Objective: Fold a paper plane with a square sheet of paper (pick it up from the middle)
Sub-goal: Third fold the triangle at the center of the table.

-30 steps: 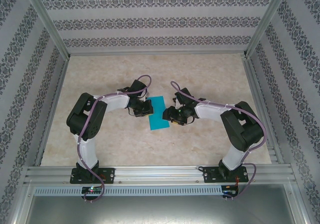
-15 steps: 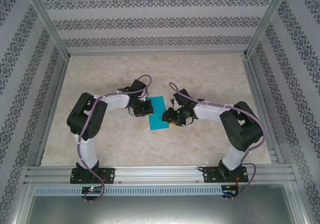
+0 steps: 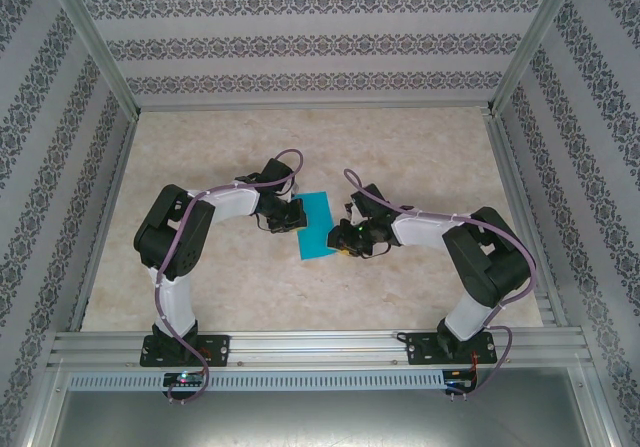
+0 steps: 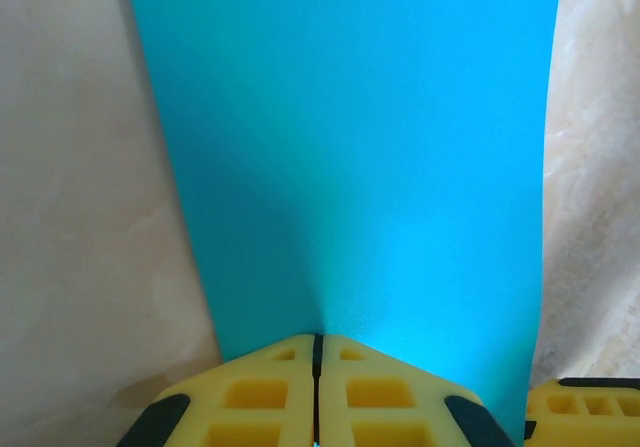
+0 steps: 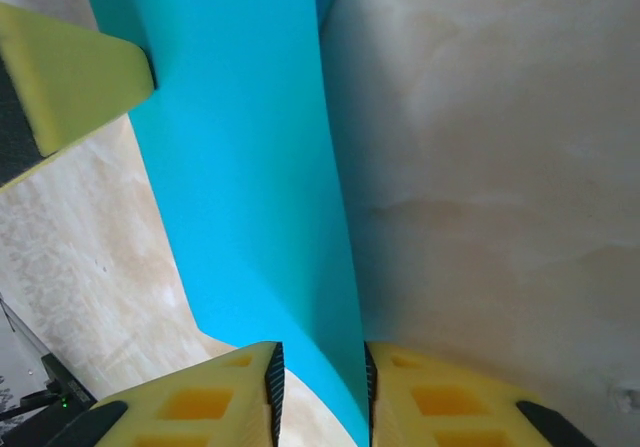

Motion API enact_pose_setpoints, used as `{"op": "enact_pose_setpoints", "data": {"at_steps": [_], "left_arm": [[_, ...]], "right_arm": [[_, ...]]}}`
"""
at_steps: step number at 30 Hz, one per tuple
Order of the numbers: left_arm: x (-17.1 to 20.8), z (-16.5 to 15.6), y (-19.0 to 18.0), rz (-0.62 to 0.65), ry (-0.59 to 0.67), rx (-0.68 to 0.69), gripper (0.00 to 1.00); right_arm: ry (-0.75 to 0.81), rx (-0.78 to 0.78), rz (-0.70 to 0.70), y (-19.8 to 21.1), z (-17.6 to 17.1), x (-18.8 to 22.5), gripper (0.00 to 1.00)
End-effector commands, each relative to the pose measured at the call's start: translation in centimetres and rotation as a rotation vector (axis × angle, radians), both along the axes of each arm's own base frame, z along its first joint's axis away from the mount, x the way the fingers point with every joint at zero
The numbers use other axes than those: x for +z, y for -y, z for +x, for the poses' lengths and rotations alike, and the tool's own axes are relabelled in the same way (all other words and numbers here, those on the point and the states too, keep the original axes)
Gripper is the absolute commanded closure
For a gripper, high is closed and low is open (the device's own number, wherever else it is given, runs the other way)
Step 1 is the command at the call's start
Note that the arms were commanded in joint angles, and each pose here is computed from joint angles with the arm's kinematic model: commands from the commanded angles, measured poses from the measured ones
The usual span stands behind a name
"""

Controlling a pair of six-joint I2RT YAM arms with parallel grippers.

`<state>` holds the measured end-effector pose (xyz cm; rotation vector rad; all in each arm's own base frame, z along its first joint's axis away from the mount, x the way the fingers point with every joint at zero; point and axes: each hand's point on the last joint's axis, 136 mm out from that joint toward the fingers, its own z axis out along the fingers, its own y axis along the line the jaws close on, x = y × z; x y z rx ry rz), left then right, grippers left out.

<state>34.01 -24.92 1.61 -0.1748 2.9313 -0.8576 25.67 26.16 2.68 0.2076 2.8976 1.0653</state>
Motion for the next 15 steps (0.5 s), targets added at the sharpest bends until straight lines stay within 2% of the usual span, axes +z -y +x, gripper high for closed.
{"op": "enact_pose_setpoints", "data": {"at_steps": [1,9,15], "left_arm": [[-5.52,-3.4,-2.85,0.176,-0.149,0.005,0.91],[-5.47,-3.44,-2.96,0.179,-0.148,0.004,0.91],[-5.41,-3.38,-2.97,0.18,-0.144,0.003,0.92]], "right_arm": [[0.014,-0.027,0.037,-0.28,0.19,1.09,0.73],[0.008,-0.056,0.024,0.14,-0.33,1.24,0.78],[0.007,-0.066,0.023,0.07,-0.25,1.63,0.86]]}}
